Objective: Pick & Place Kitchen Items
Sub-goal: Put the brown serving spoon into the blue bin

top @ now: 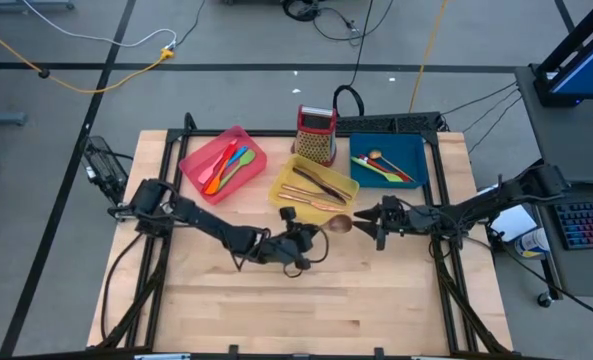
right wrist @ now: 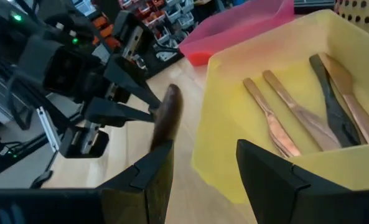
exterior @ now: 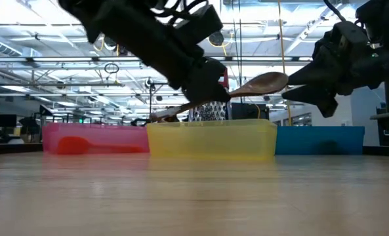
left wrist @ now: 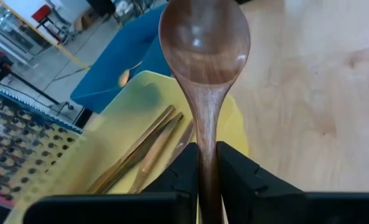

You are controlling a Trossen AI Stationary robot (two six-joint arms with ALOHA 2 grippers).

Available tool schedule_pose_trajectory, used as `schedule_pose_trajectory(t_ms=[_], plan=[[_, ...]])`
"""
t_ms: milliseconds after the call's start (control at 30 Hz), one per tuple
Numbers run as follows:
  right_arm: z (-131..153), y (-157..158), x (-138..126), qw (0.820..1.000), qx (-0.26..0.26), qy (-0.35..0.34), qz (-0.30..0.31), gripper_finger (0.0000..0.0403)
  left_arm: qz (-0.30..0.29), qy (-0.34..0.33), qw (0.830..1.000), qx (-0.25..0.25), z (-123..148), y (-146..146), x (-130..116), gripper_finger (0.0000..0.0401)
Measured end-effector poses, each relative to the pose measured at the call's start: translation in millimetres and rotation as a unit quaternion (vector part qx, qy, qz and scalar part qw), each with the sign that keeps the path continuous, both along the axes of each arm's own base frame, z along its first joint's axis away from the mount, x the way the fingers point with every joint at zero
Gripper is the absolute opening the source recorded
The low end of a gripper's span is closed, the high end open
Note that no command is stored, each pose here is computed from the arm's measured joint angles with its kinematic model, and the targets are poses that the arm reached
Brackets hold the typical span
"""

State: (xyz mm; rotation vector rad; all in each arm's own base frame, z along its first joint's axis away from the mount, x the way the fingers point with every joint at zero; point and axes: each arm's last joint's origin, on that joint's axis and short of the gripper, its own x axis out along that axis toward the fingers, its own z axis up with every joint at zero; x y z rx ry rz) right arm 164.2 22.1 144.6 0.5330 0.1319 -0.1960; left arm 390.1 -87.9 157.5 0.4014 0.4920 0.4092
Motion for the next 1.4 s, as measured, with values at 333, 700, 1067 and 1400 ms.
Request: schedule_pose_trajectory(t_ms=[333, 700, 1067, 1400], plan=[[-4, 0, 2, 1.000, -0.016, 0.011, 0.002, 0.0169, 0.018, 0.025, 1.000, 0.005, 12, 7, 10, 0.0048], [-4, 0, 2, 0.999, -0.033, 0.016, -0.005, 0.0169, 0.085, 0.016, 0.996, 0.021, 12, 13, 7, 0.0044], [7, -8, 4, 0.998, -0.033, -0.042, -0.030, 0.0169, 0.064, -0.005, 0.998, 0.011, 17, 20, 13, 0.0040], [10, -23, 5, 0.995, -0.036, -0.055, -0.073, 0.0169, 0.066, -0.023, 0.997, 0.013, 21, 24, 16, 0.0038]])
